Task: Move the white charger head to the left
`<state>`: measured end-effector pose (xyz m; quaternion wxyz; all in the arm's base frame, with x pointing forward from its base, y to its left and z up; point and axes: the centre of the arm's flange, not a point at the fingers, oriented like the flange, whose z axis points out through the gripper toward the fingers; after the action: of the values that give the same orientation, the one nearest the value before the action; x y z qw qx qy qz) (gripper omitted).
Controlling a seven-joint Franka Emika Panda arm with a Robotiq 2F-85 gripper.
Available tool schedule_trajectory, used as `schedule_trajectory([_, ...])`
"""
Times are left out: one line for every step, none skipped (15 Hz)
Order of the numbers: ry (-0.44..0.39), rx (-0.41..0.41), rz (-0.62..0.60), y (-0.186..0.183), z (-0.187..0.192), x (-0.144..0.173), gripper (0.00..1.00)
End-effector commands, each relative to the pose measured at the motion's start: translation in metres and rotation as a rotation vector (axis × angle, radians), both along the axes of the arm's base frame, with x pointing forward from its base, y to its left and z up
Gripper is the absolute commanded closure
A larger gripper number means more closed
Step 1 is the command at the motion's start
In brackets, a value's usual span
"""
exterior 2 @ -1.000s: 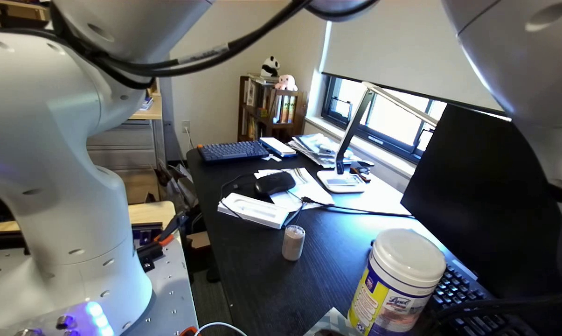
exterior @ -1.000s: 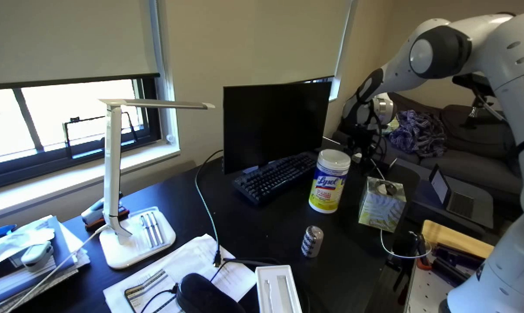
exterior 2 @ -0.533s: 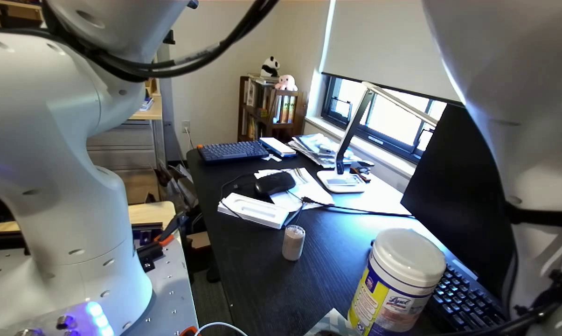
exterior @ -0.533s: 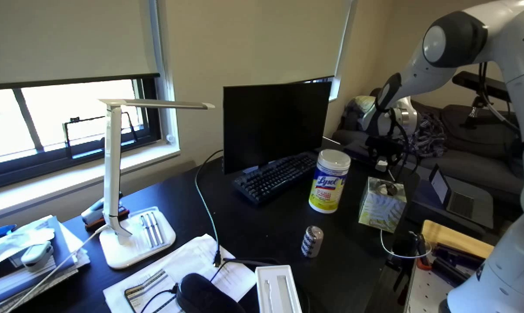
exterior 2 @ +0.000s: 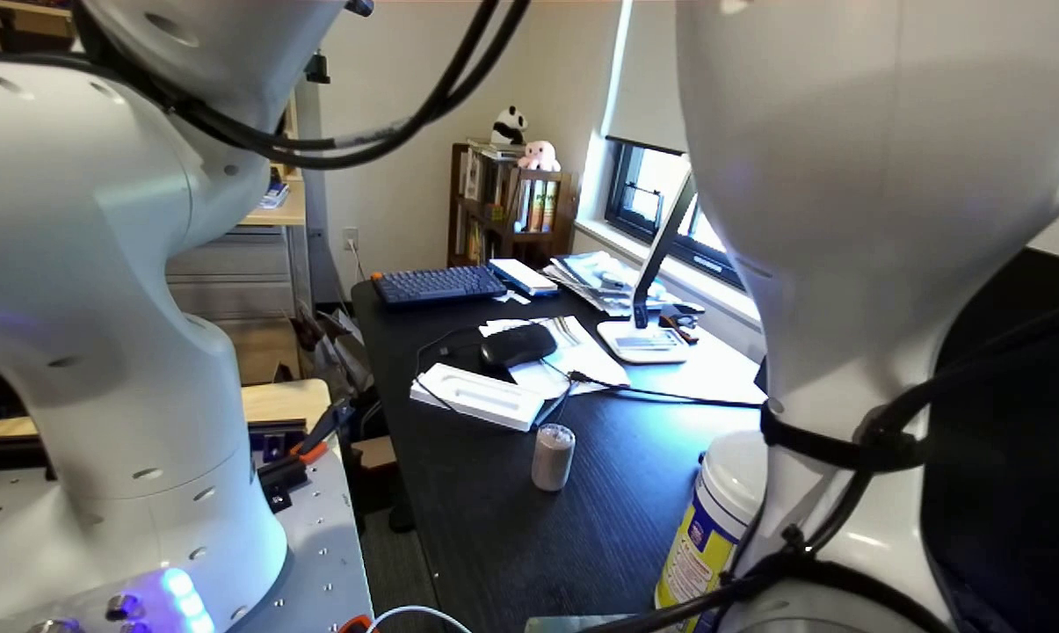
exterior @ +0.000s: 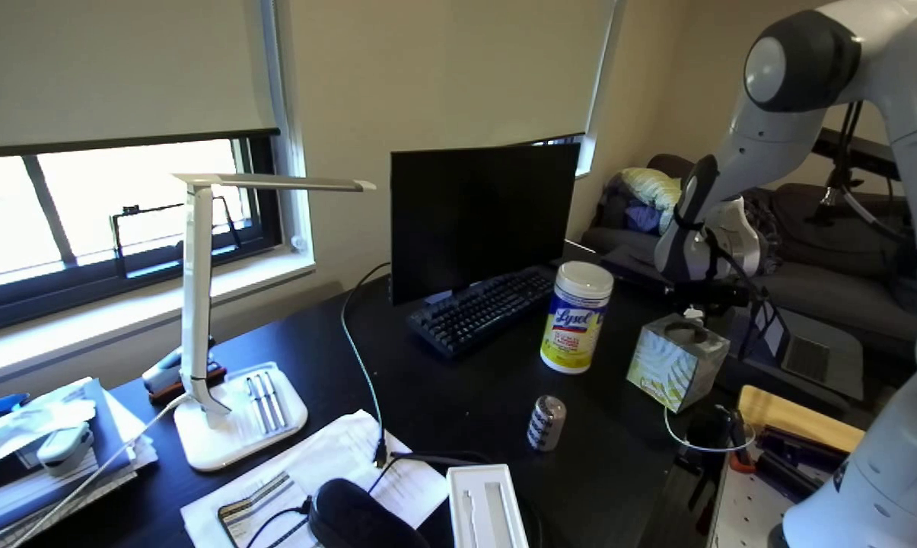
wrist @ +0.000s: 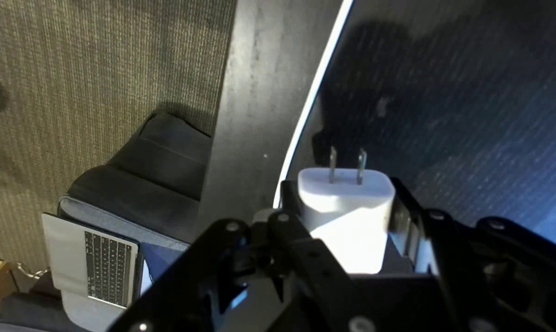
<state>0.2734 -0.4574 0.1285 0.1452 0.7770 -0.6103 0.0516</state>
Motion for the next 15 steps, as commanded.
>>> schedule_trajectory([0.024, -0.011, 0.096, 0.023, 0.003, -0.024, 0.77])
schedule_trajectory([0.032, -0.007, 0.121, 0.025, 0.002, -0.025, 0.77])
schedule_trajectory([0.041, 0.006, 0.150, 0.032, 0.001, -0.029, 0.77])
schedule_trajectory([0.057, 0.018, 0.178, 0.035, 0.000, -0.031, 0.77])
schedule_trajectory([0.074, 0.041, 0.210, 0.042, -0.002, -0.035, 0.77])
schedule_trajectory([0.079, 0.059, 0.236, 0.047, -0.003, -0.037, 0.77])
schedule_trajectory([0.072, 0.079, 0.258, 0.055, -0.005, -0.043, 0.77])
schedule_trajectory([0.077, 0.089, 0.283, 0.060, -0.006, -0.047, 0.77])
schedule_trajectory([0.084, 0.101, 0.301, 0.066, -0.006, -0.052, 0.77])
schedule_trajectory([0.080, 0.108, 0.315, 0.070, -0.005, -0.054, 0.77])
schedule_trajectory([0.083, 0.123, 0.319, 0.076, -0.001, -0.059, 0.77])
schedule_trajectory([0.065, 0.149, 0.311, 0.079, 0.002, -0.061, 0.77])
schedule_trajectory([0.037, 0.165, 0.288, 0.083, 0.007, -0.063, 0.77])
schedule_trajectory([0.020, 0.169, 0.278, 0.087, 0.011, -0.064, 0.77])
schedule_trajectory([-0.005, 0.179, 0.265, 0.089, 0.016, -0.064, 0.77])
